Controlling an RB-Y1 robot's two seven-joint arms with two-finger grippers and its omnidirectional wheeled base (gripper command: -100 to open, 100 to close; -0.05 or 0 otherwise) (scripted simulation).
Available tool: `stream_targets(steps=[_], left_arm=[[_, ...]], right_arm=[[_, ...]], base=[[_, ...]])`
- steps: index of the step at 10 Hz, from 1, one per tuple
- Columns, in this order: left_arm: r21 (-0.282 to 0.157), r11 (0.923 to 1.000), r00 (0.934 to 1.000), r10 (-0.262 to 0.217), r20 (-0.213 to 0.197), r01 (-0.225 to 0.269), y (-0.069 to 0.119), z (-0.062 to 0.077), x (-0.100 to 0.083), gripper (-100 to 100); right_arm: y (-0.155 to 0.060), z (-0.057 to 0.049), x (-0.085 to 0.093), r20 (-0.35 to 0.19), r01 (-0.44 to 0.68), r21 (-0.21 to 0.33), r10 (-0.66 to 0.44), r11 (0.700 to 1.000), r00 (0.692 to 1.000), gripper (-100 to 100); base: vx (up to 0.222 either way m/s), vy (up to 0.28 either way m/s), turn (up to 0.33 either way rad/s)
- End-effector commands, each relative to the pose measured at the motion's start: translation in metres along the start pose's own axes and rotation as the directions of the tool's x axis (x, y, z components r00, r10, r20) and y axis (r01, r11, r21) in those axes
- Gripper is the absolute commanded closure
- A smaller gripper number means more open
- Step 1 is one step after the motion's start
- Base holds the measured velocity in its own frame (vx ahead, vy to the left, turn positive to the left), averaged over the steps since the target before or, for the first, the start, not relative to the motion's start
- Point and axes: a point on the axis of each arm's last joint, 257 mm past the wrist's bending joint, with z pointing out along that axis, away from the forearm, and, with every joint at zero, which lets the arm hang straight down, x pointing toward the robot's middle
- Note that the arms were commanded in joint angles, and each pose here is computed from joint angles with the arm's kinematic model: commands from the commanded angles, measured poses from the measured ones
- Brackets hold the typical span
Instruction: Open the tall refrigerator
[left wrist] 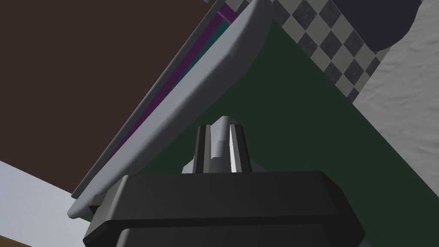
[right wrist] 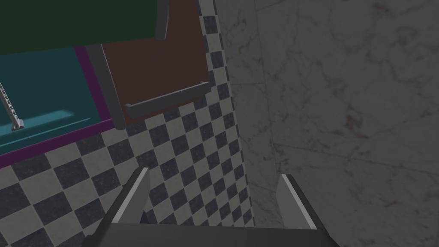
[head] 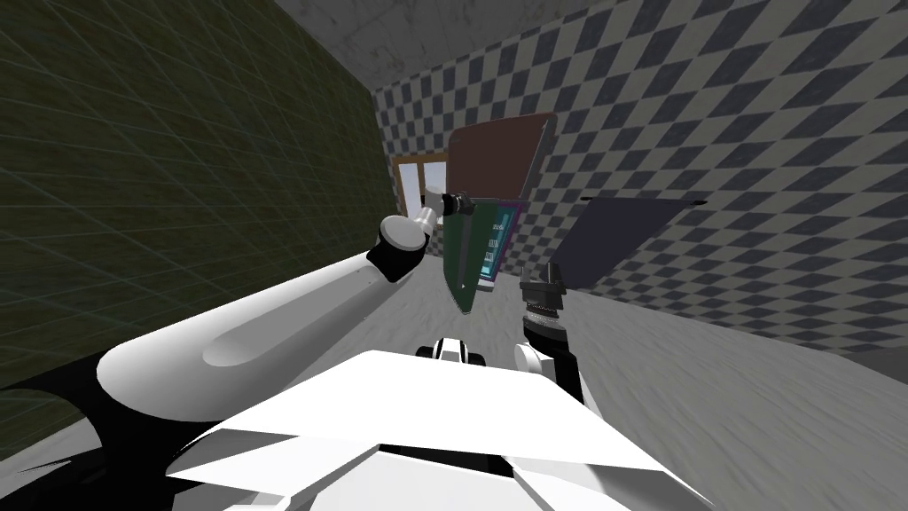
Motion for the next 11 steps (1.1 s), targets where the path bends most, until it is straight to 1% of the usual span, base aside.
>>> stream_targets(steps=[1, 2, 3, 4, 6, 7, 8, 9, 11], left_arm=[[-0.042, 0.9991, 0.9994, -0.008, -0.035, 0.006, 0.015, 0.002, 0.009, 100], [-0.042, 0.9991, 0.9994, -0.008, -0.035, 0.006, 0.015, 0.002, 0.009, 100], [-0.068, 0.9977, 0.9981, -0.014, -0.059, 0.01, 0.023, 0.003, 0.016, 100], [-0.068, 0.9977, 0.9981, -0.014, -0.059, 0.01, 0.023, 0.003, 0.016, 100], [-0.118, 0.9929, 0.9936, -0.027, -0.11, 0.014, 0.04, 0.004, 0.031, 100], [-0.118, 0.9929, 0.9936, -0.027, -0.11, 0.014, 0.04, 0.004, 0.031, 100], [-0.143, 0.9896, 0.9902, -0.034, -0.135, 0.014, 0.048, 0.004, 0.038, 100], [-0.143, 0.9896, 0.9902, -0.034, -0.135, 0.014, 0.048, 0.004, 0.038, 100], [-0.191, 0.9816, 0.981, -0.049, -0.188, 0.013, 0.063, 0.003, 0.054, 100]], right_arm=[[0.0, 0.0, 0.0, 0.0, 0.0, 0.0, 0.0, 1.0, 1.0, 0], [0.0, 0.0, 0.0, 0.0, 0.0, 0.0, 0.0, 1.0, 1.0, 0], [0.0, 0.0, 0.0, 0.0, 0.0, 0.0, 0.0, 1.0, 1.0, 0], [0.0, 0.0, 0.0, 0.0, 0.0, 0.0, 0.0, 1.0, 1.0, 0], [0.0, 0.0, 0.0, 0.0, 0.0, 0.0, 0.0, 1.0, 1.0, 0], [0.0, 0.0, 0.0, 0.0, 0.0, 0.0, 0.0, 1.0, 1.0, 0], [0.0, 0.0, 0.0, 0.0, 0.0, 0.0, 0.0, 1.0, 1.0, 0], [0.0, 0.0, 0.0, 0.0, 0.0, 0.0, 0.0, 1.0, 1.0, 0], [0.0, 0.0, 0.0, 0.0, 0.0, 0.0, 0.0, 1.0, 1.0, 0]], base=[[0.038, 0.241, -0.032], [0.048, 0.212, -0.026], [0.022, 0.243, -0.008], [0.004, 0.202, -0.014], [0.027, 0.239, -0.011], [0.06, 0.26, -0.027], [0.064, 0.288, -0.021], [0.015, 0.232, -0.014], [0.015, 0.241, -0.005]])
